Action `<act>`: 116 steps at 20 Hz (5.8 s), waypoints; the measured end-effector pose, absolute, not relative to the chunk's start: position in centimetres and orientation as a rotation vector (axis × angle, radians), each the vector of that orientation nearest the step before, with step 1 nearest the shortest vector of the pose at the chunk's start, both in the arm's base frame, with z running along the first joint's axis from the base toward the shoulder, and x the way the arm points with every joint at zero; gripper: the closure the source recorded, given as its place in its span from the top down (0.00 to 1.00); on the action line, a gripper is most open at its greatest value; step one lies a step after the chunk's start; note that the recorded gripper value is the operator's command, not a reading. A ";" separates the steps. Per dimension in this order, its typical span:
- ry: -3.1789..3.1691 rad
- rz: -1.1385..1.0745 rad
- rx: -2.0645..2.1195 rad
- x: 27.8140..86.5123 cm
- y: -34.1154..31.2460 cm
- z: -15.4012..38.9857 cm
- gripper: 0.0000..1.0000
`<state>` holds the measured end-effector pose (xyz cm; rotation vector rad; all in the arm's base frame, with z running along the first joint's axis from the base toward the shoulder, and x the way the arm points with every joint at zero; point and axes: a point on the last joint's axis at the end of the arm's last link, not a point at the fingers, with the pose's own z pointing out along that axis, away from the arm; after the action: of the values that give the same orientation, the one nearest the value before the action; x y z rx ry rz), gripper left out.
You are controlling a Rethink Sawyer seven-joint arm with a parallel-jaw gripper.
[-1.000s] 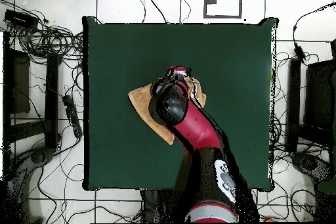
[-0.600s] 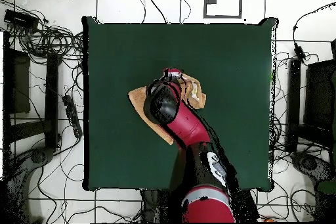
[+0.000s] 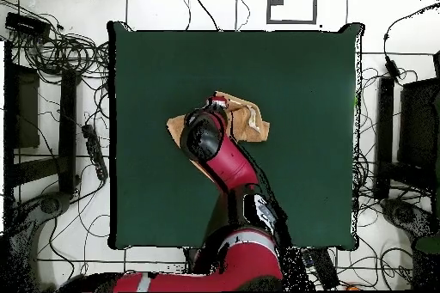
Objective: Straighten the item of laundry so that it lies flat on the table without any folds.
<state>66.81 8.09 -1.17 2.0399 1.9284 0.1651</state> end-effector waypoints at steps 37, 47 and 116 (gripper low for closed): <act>2.070 0.004 1.979 65.7 7.2 2.6 0.00; 2.066 0.050 1.941 66.7 6.6 6.3 1.00; 2.055 0.135 1.826 66.3 7.2 -4.9 0.00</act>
<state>66.33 7.19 -4.91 1.8261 2.0546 0.1348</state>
